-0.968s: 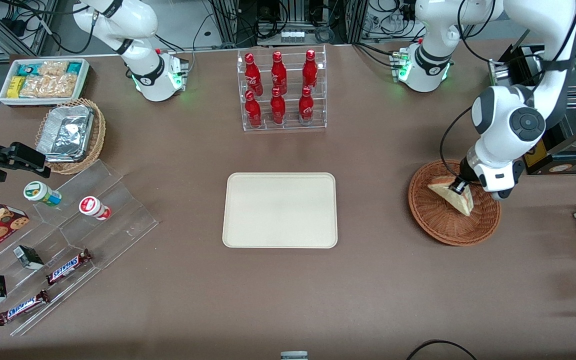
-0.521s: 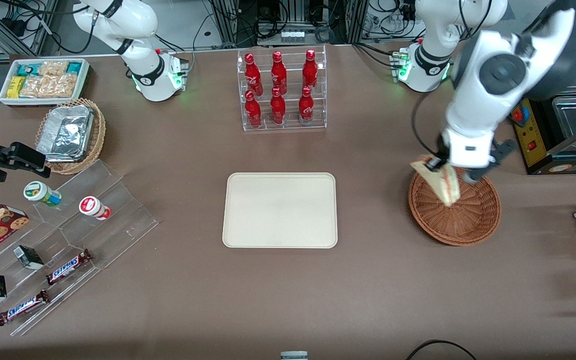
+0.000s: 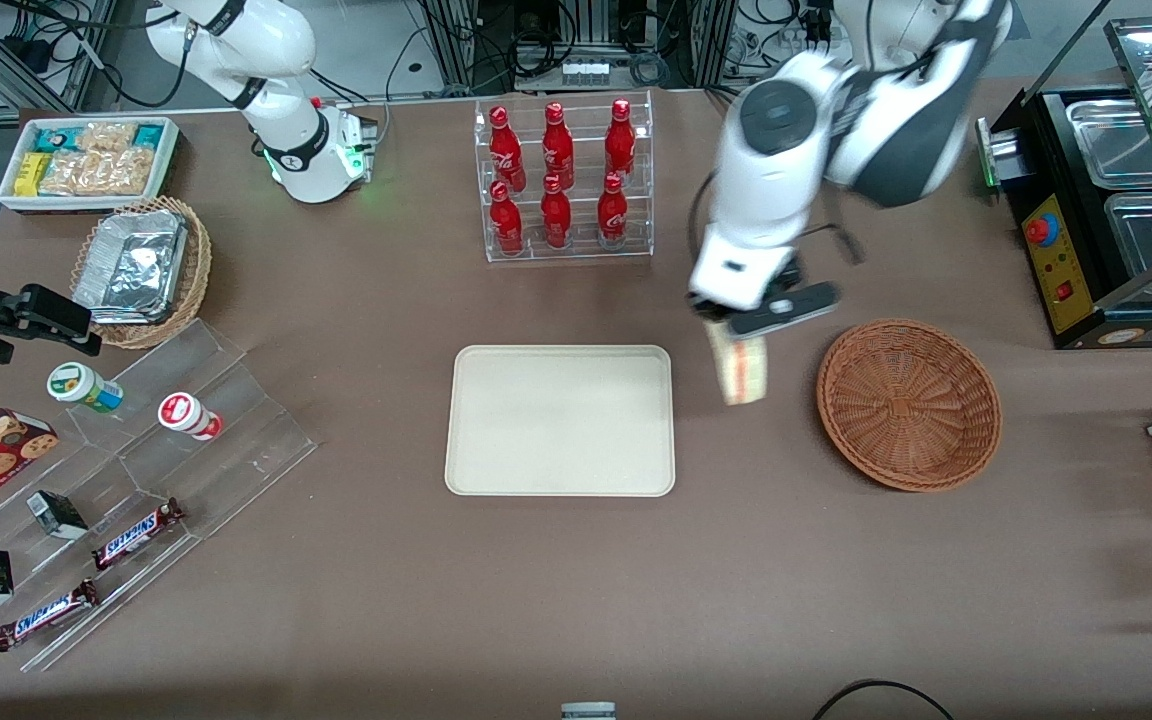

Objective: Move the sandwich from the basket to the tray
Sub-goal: 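Lift the sandwich and carry it toward the cream tray, then lower the sandwich onto the tray and open the left gripper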

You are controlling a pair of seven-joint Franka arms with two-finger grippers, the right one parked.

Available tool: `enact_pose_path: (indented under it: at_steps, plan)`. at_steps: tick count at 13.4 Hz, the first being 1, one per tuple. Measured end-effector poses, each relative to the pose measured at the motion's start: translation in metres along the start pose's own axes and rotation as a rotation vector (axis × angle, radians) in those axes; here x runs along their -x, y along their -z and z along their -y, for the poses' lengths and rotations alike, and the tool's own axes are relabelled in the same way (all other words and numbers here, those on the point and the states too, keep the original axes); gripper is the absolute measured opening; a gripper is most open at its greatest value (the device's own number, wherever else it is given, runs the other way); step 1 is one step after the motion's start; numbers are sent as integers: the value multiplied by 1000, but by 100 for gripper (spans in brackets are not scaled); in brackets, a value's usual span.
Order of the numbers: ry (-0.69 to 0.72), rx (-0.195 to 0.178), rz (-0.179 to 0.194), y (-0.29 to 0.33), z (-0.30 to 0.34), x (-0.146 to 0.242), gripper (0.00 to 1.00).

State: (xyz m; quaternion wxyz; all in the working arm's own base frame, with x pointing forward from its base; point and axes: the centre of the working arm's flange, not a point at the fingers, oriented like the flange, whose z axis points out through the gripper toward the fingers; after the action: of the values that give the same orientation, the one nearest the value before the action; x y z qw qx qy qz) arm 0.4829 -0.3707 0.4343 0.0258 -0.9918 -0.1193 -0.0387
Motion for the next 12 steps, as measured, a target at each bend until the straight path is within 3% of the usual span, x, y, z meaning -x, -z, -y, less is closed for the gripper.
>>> enact_pose_path:
  at_steps: [3, 6, 9, 12]
  plan:
    - [-67, 49, -21, -55, -52, 14, 16]
    - [-85, 47, -17, -111, -80, 9, 16]
    - [-95, 35, -11, -140, -99, 3, 16]
    - [-133, -15, -36, -163, -109, 16, 16]
